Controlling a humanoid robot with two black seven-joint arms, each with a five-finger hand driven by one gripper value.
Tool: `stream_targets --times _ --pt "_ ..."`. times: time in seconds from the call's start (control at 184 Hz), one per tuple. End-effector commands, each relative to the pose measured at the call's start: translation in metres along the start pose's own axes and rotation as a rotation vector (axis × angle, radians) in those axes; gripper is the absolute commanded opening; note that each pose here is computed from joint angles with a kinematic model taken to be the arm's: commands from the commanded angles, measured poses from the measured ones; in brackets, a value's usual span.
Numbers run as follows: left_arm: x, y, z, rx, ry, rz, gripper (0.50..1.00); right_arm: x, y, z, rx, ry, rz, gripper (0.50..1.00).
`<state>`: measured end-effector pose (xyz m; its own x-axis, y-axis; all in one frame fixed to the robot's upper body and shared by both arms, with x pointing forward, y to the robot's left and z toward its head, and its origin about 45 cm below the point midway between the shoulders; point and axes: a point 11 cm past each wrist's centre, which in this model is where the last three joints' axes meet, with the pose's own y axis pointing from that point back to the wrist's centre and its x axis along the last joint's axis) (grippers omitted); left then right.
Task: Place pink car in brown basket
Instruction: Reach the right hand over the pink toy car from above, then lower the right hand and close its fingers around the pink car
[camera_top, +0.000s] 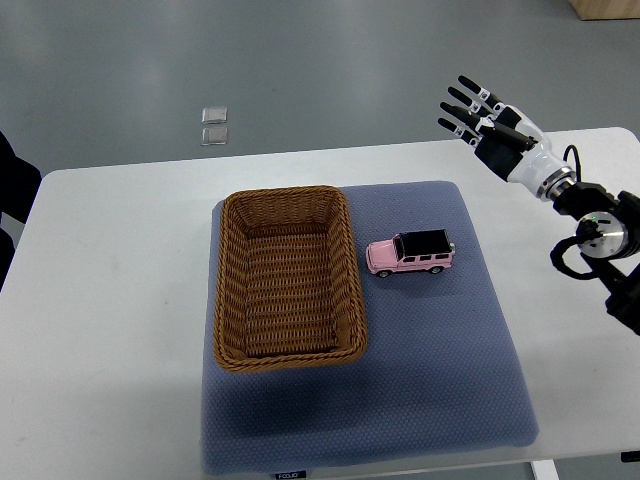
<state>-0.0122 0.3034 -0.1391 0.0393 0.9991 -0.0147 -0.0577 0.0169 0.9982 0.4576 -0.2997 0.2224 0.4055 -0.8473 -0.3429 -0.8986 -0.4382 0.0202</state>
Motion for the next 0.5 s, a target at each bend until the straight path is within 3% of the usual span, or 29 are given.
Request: stream_targets --times 0.0,0.173,0.493 --pt "-0.001 0.000 0.000 0.000 -0.002 -0.002 1.000 -0.011 -0.003 -0.005 -0.192 0.399 -0.138 0.915" --pt "-0.002 0.000 0.000 0.001 -0.007 -0.005 1.000 -0.032 0.004 0.006 -0.474 1.044 -0.376 0.915" --pt "-0.001 0.000 0.000 0.002 -0.007 -0.004 1.000 -0.044 0.007 0.030 -0.552 1.194 -0.470 0.913"
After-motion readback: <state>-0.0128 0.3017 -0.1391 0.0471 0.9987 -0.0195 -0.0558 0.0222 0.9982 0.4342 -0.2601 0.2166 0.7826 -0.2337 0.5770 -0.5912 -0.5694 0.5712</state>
